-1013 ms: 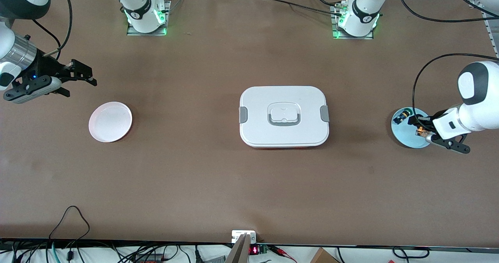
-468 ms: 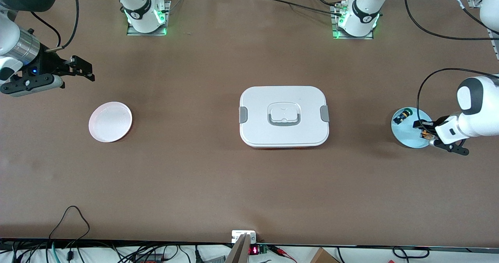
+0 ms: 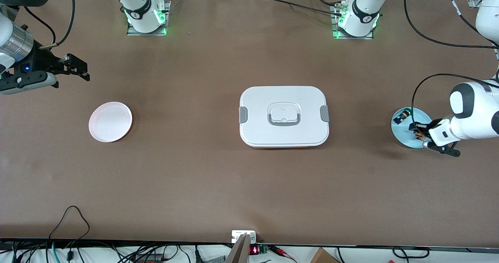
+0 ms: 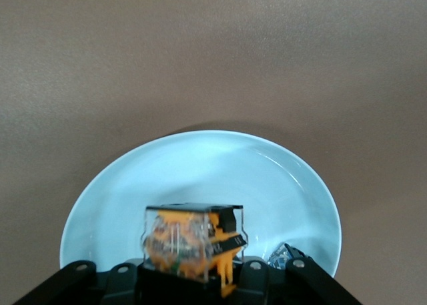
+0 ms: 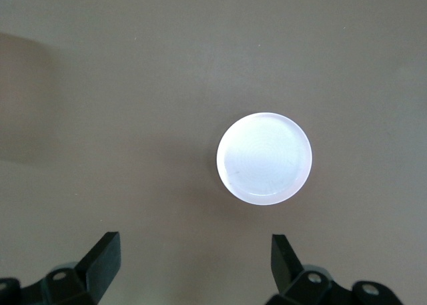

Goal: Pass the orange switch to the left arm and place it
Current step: 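Lower the switch onto the light-blue plate with the left gripper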

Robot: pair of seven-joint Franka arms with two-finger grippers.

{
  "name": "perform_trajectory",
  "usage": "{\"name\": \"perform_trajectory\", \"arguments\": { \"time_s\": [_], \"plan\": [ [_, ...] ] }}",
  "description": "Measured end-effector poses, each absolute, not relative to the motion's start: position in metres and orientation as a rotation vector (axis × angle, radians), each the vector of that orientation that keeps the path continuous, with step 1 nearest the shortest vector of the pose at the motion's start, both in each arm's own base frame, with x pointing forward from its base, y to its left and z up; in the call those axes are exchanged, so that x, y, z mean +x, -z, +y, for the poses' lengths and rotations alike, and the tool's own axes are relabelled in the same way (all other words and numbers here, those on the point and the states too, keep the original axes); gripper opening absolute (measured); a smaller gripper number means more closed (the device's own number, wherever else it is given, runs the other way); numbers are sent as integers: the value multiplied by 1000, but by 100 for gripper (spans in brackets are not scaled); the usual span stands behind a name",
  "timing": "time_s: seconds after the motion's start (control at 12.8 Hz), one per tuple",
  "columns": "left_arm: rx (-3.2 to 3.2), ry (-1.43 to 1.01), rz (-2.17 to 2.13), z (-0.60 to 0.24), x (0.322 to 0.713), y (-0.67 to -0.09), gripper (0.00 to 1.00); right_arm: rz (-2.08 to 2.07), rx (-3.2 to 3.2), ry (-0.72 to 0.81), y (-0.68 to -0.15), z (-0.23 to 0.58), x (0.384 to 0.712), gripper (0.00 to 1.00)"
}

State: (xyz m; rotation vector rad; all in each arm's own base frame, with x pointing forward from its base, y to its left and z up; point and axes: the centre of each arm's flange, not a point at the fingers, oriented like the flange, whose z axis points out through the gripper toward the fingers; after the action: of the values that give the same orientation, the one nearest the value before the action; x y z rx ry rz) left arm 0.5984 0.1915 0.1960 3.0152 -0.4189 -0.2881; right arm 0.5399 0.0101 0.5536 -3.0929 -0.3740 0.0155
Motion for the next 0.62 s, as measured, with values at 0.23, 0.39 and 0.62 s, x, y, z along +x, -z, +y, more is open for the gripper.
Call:
{"name": "perform_trajectory", "arguments": {
  "time_s": [0.23,0.39,0.62],
  "plan": [
    [3022,273,-418,193,602,-200,59,-402,-3103,-22,-558,17,545,100],
    [3024,266,-421,193,604,-203,88,-412,-3115,-80,-554,19,553,100],
    [3028,251,-430,190,608,-211,100,-418,-3139,-85,-558,16,560,100]
  ]
}}
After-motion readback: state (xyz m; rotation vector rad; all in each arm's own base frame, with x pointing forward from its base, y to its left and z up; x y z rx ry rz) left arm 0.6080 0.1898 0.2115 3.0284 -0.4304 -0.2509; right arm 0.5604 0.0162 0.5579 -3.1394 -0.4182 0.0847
